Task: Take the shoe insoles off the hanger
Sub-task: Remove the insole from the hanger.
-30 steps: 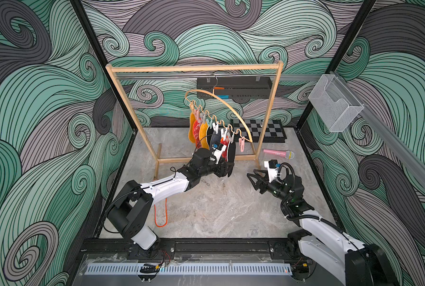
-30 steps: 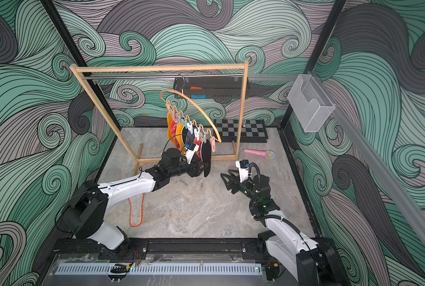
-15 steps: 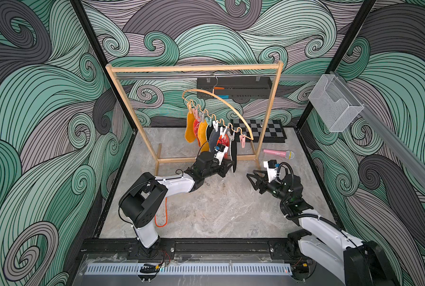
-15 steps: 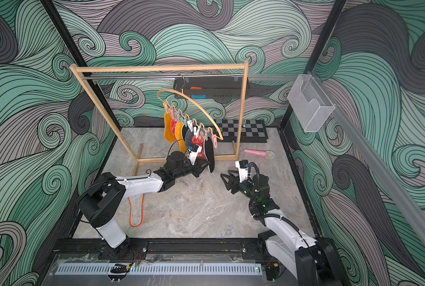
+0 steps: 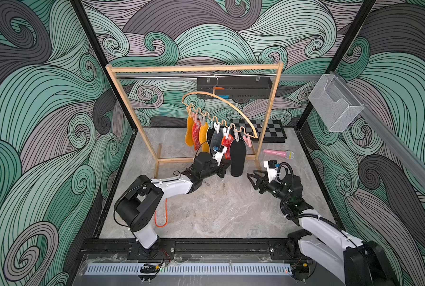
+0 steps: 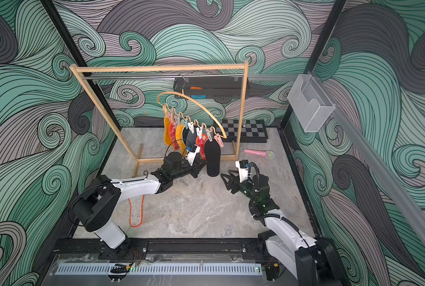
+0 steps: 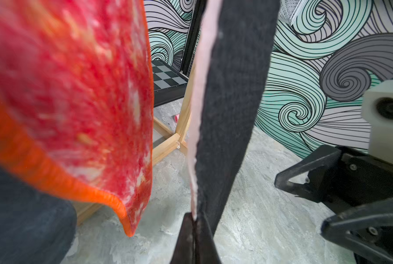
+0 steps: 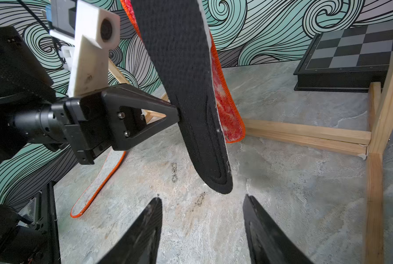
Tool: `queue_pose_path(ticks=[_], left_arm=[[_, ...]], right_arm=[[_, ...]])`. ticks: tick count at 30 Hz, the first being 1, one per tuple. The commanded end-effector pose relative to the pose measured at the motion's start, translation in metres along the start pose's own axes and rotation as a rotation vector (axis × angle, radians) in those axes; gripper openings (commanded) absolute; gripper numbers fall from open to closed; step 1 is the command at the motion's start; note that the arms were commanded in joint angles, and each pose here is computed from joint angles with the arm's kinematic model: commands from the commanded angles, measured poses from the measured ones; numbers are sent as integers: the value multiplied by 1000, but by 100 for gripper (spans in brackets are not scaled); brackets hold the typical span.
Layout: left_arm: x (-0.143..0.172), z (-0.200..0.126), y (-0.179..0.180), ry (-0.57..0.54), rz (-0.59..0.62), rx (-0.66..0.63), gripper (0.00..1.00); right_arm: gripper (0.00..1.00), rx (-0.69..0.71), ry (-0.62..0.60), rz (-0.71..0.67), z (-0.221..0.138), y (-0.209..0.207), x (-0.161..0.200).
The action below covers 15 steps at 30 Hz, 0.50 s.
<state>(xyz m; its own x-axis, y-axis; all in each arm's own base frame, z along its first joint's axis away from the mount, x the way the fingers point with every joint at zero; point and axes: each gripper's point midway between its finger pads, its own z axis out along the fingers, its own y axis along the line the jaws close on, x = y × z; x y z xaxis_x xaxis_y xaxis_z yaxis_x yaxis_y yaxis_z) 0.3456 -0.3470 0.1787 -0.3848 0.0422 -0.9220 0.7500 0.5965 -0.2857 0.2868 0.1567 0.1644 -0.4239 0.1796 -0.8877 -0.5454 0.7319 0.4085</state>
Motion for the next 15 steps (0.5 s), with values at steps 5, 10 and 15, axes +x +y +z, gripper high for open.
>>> queue_pose_path(ticks=[5,10,15], left_arm=[[-2,-33,-17,47,-9,19,0],[4,-59,-29,138,-13,38,0],[3,-87,-43,157,10,70,0]], right_arm=[[59,-32,-63,-76,-4,11,-22],[64,-126,-120,-149,-3,36,-57],[65,-278,-133,-202,2,68,-92]])
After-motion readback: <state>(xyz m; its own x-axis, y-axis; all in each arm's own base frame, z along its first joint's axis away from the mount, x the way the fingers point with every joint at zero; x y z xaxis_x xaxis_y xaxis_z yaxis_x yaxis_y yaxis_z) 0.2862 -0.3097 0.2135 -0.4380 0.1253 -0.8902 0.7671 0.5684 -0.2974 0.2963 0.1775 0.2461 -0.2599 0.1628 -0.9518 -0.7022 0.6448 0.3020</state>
